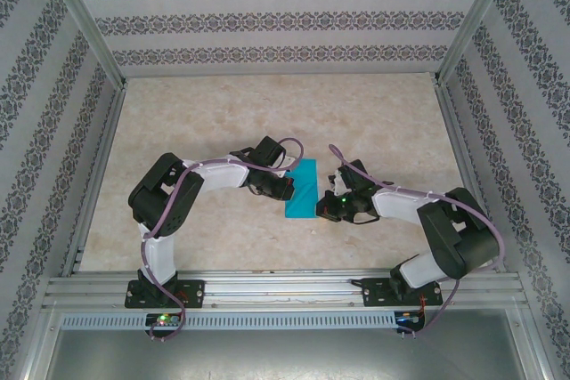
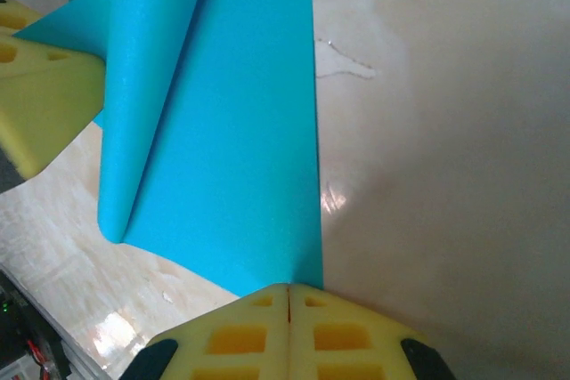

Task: Fold a paper plane with a square sheet of paper (fold left side to right side)
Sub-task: Fold the triangle a second time at the center of the table.

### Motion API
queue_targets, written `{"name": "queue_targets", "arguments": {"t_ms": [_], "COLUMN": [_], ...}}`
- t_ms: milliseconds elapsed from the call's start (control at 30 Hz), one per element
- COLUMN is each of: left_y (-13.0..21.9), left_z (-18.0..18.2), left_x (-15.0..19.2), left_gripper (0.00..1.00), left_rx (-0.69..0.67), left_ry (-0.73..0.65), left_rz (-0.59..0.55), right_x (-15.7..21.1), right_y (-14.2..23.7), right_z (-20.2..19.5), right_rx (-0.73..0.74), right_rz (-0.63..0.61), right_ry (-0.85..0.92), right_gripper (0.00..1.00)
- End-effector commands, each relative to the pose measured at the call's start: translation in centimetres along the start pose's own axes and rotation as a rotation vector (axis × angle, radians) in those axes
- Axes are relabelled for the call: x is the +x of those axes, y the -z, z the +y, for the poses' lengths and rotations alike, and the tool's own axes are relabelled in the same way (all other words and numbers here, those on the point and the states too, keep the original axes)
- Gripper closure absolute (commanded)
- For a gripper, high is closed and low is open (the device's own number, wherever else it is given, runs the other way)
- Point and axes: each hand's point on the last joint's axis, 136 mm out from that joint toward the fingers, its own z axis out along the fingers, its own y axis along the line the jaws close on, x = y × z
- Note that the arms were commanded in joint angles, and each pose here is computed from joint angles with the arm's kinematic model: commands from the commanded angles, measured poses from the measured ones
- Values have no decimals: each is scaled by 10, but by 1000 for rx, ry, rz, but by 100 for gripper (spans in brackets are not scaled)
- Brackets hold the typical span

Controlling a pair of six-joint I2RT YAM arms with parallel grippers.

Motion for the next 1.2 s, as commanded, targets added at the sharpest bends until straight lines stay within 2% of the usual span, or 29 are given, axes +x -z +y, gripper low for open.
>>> {"name": "queue_targets", "arguments": {"t_ms": [0, 133, 333, 700, 1167], "left_y": [-5, -6, -5, -5, -4], "left_z": [14, 14, 15, 16, 17], "left_x": [2, 3, 1, 0, -2], "left_gripper": [97, 97, 97, 97, 98], "left_rx": [-31, -31, -36, -44, -61], "left_ry": [-4, -4, -5, -9, -15], "left_rz": [15, 17, 14, 15, 20], "right_x": [-8, -21, -41, -59, -58], "right_y": [15, 23, 11, -11, -30], "right_z": [20, 38, 59, 70, 50], "right_rx": [-59, -135, -204, -208, -147], "right_rz": [-44, -101, -154, -161, -134], "right_ry": [26, 38, 44, 63, 43], "right_gripper": [95, 100, 100, 100, 100]}}
